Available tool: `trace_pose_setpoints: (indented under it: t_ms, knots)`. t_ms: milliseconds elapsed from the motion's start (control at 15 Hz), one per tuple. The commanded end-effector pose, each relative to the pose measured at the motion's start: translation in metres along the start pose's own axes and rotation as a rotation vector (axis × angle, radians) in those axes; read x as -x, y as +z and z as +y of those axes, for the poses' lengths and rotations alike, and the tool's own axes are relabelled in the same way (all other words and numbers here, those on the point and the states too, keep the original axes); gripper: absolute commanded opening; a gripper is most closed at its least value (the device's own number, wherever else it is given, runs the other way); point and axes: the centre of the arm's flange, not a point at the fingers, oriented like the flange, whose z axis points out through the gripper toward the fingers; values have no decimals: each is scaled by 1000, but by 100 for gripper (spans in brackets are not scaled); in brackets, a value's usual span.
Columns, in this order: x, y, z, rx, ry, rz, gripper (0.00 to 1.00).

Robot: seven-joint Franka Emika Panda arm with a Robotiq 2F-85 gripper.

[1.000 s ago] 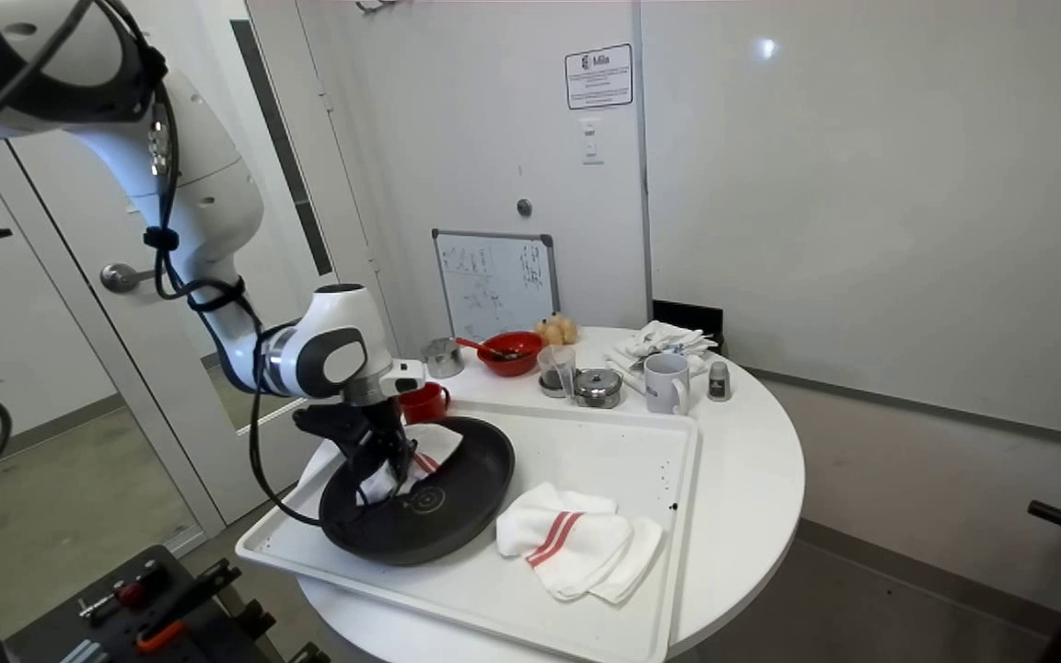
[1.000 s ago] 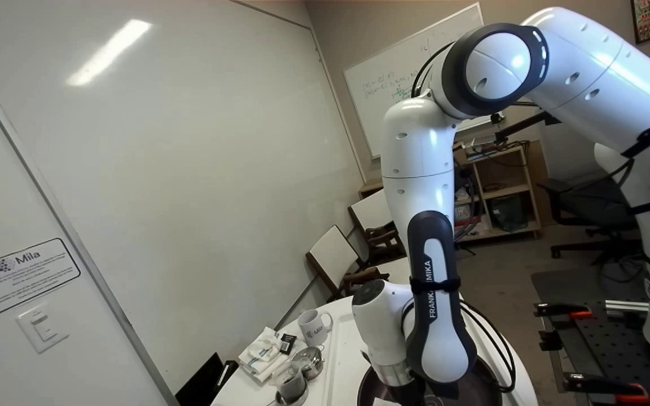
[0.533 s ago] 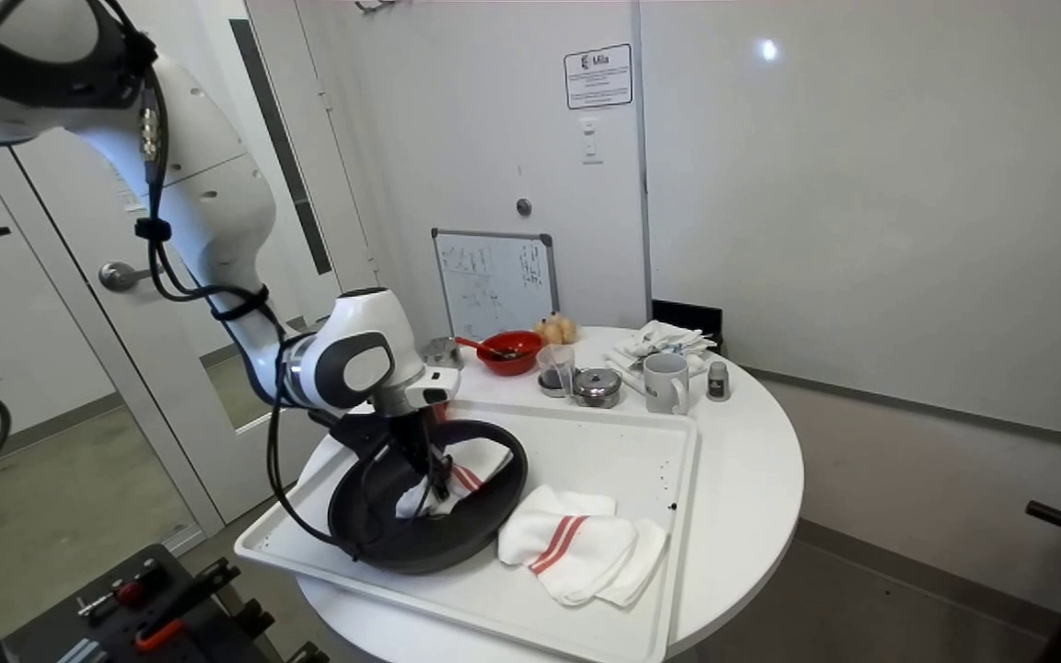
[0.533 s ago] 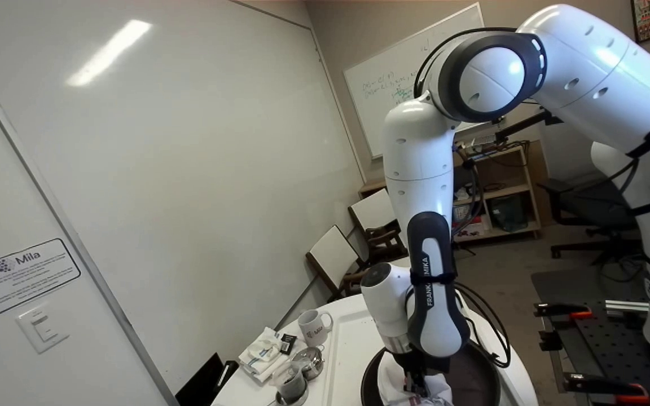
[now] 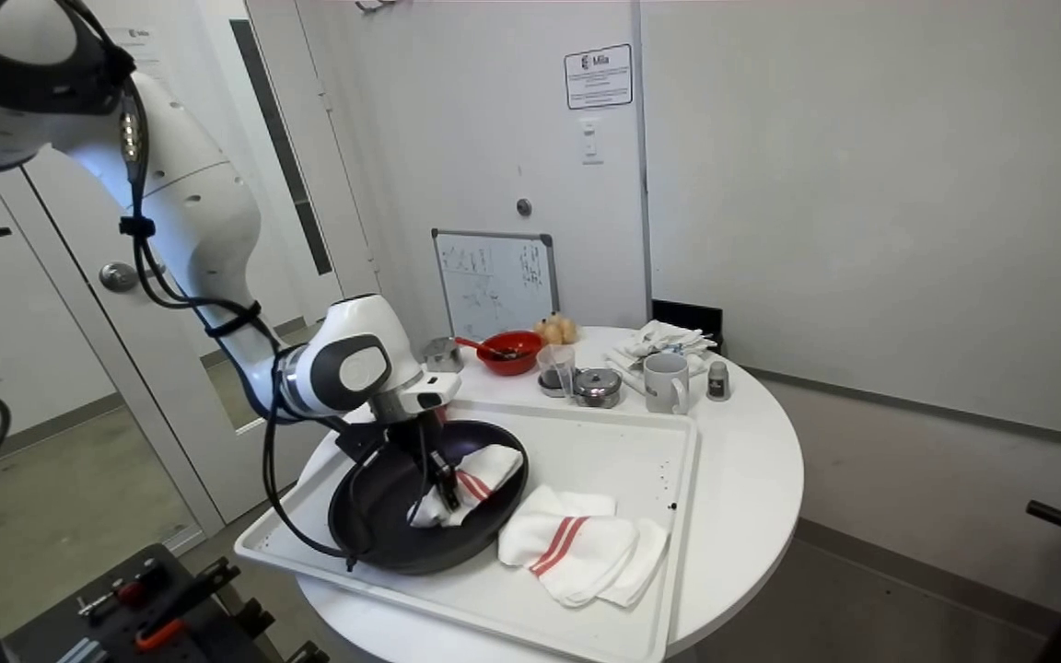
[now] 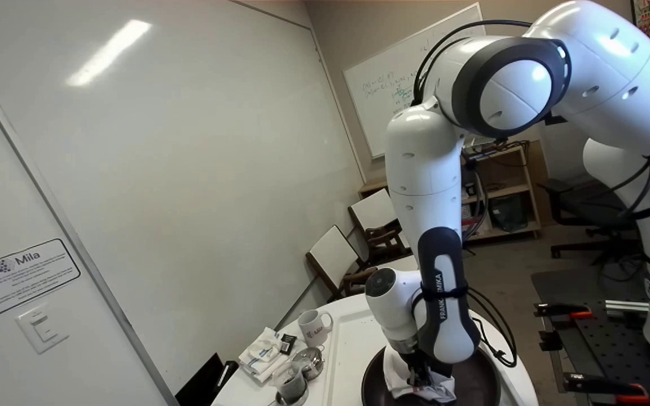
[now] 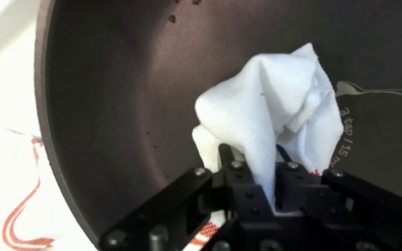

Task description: Use the towel to wipe the pan

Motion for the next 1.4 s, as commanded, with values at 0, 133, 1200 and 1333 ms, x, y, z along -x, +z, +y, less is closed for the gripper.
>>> trace_pose_setpoints:
  t_ms: [0,133,1200,1333]
  knots:
    - [42,19,-30,-19,-136,-1,10]
    - [62,9,-39,-51,-224,31,10]
    - [127,9,-15,7,-166,105,10]
    - [127,13,-4,56,-99,105,10]
